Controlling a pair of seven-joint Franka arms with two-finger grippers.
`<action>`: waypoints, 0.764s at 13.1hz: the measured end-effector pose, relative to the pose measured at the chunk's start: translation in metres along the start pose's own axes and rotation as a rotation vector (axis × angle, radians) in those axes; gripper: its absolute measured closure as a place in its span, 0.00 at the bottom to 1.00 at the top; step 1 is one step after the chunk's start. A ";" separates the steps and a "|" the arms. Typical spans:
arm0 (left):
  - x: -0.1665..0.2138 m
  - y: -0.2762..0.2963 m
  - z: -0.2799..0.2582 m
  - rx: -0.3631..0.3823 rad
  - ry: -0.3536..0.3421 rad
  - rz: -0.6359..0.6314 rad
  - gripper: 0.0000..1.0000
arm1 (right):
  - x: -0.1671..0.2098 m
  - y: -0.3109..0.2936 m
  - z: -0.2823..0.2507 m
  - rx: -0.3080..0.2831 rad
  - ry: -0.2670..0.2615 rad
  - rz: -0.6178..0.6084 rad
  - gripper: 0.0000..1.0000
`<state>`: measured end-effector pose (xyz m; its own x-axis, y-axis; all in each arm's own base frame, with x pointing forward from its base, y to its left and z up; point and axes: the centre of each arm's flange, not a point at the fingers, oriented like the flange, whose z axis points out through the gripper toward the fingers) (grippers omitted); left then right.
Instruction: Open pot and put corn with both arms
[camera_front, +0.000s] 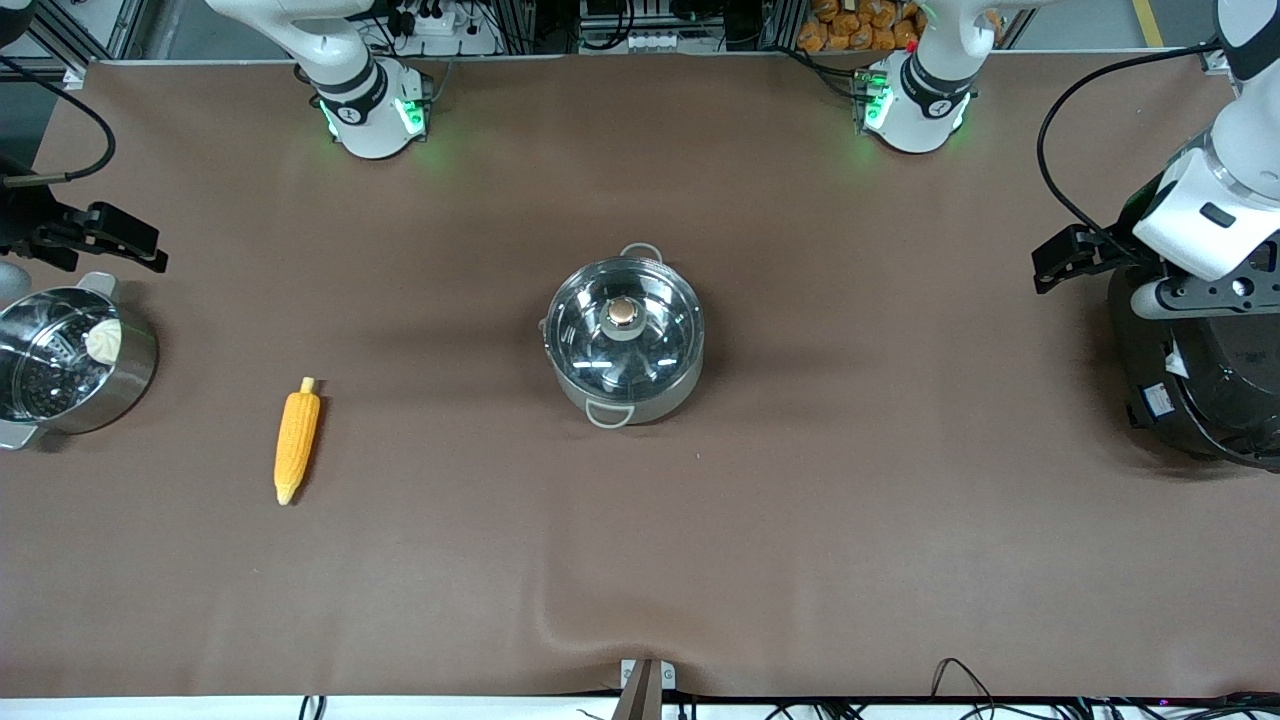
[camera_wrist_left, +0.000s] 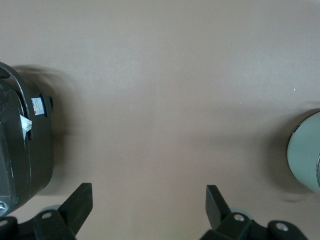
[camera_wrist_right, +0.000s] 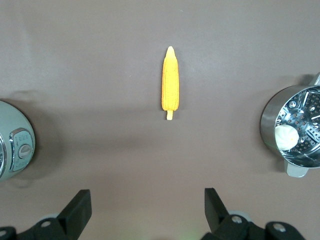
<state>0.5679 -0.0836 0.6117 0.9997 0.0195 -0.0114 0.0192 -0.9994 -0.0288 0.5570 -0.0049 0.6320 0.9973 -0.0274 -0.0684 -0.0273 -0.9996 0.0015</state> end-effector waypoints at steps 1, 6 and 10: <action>0.000 0.000 0.000 0.000 0.000 0.000 0.00 | 0.000 0.000 0.000 0.000 0.000 -0.001 0.00; 0.001 -0.004 -0.004 -0.001 0.006 -0.007 0.00 | 0.000 0.003 0.001 0.000 -0.003 -0.001 0.00; -0.004 0.042 0.004 -0.008 -0.010 0.005 0.00 | 0.007 0.016 0.025 0.001 -0.036 0.017 0.00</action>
<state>0.5646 -0.1256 0.6069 0.9997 0.0146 -0.0215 0.0141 -0.9997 -0.0204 0.5621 -0.0207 0.6065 0.9936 -0.0439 -0.1040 -0.0439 -0.9990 0.0016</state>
